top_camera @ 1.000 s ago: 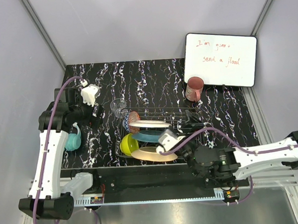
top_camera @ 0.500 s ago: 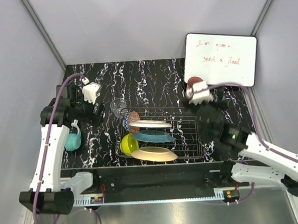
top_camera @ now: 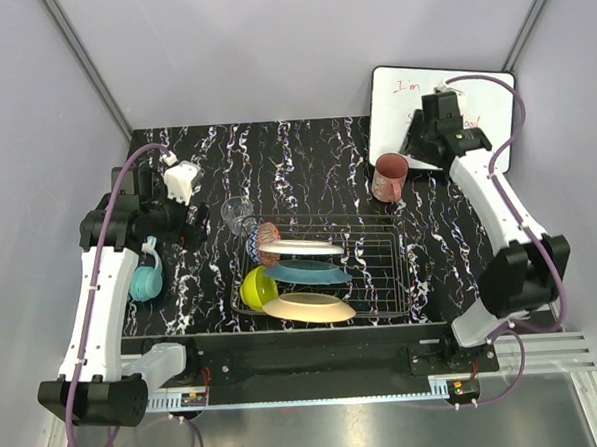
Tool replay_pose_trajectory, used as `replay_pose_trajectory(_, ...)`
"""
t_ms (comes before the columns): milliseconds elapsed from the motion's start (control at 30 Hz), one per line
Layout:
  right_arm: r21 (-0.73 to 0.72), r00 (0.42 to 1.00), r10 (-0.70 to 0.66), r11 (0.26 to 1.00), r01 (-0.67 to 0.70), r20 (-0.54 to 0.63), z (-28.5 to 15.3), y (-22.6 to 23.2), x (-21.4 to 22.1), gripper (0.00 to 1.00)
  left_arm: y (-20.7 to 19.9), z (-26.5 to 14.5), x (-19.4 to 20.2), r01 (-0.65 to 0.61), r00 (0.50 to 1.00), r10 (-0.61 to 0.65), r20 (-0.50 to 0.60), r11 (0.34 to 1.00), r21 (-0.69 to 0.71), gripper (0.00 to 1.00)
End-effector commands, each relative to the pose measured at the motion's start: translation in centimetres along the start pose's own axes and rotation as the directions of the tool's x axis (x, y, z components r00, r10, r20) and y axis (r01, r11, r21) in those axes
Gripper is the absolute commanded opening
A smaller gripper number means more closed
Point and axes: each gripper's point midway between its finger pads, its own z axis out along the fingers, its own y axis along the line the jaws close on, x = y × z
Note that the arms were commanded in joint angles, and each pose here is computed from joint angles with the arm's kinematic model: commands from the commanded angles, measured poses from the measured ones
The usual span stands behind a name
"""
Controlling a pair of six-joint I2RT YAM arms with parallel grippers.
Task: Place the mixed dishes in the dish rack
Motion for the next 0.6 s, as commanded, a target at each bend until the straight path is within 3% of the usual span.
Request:
replay_pose_trajectory(0, -0.002, 0.99, 0.123, 0.992, -0.124, -0.062, 1.8, 0.1, -0.8, 0.59, 0.6, -0.5, -2.1, 0.006, 0.997, -0.004, 0.073, 1.0, -0.025, 0.99)
replay_pose_trajectory(167, 0.09, 0.988, 0.058, 0.995, -0.045, -0.145, 3.8, -1.5, 1.2, 0.66, 0.9, -0.4, -2.2, 0.003, 0.997, 0.0, 0.082, 1.0, -0.027, 0.99)
replay_pose_trajectory(567, 0.237, 0.973, 0.018, 0.971, 0.037, -0.229, 8.0, -4.3, 4.6, 0.64, 0.8, -1.5, -2.5, -0.01, 0.993, 0.016, 0.12, 0.999, -0.047, 0.99)
